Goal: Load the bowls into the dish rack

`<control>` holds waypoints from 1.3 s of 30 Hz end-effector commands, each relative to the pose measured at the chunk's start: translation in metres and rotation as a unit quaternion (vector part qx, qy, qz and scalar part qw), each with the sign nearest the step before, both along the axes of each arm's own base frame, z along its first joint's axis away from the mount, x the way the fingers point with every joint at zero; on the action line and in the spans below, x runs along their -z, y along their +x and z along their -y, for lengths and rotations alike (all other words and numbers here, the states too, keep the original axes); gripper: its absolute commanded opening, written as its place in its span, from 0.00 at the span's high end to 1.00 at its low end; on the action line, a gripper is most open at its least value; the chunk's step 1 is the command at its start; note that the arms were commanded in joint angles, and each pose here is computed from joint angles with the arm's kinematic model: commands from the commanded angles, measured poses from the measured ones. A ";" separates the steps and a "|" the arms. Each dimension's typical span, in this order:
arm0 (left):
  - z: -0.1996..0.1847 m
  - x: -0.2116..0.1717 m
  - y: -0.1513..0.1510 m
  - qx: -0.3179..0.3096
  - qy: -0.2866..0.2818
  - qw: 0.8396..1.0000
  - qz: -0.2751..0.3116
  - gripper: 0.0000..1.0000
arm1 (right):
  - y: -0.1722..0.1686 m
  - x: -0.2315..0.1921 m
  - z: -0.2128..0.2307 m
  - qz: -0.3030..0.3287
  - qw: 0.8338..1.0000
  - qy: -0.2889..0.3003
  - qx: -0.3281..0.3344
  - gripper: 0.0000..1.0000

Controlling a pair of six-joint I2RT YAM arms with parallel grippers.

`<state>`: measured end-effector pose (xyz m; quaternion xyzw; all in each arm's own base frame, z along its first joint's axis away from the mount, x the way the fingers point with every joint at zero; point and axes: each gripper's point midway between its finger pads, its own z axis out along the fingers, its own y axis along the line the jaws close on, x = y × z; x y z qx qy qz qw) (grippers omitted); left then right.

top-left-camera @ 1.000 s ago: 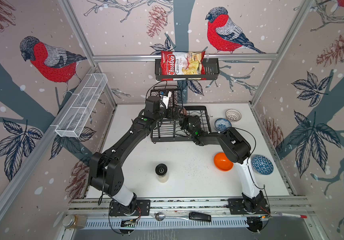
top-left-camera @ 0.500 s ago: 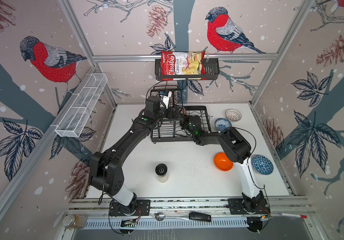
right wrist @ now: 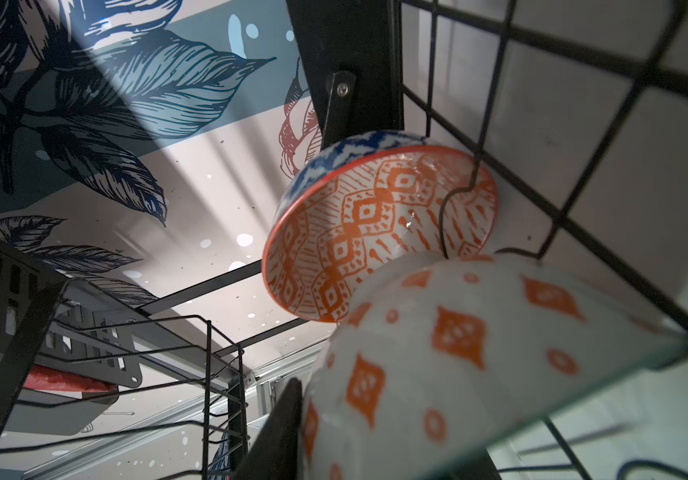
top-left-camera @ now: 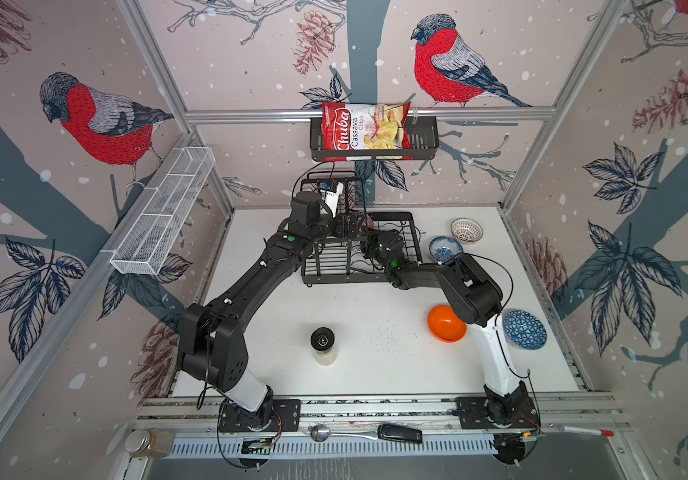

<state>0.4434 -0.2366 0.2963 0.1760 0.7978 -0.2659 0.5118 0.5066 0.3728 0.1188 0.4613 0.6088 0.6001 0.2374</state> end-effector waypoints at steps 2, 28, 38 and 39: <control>-0.002 0.006 0.002 -0.008 0.004 1.000 -0.007 0.02 | -0.005 0.014 0.003 -0.027 0.999 -0.023 -0.009 0.66; -0.003 0.006 0.003 -0.011 0.006 1.000 -0.007 0.02 | -0.004 -0.004 0.007 -0.007 1.000 -0.025 -0.011 0.54; -0.004 0.007 0.003 -0.014 0.008 1.000 -0.007 0.02 | -0.005 -0.011 0.009 0.000 1.000 -0.024 -0.011 0.48; -0.004 0.007 0.004 -0.014 0.009 1.000 -0.006 0.02 | -0.004 -0.011 0.010 0.001 1.000 -0.025 -0.010 0.48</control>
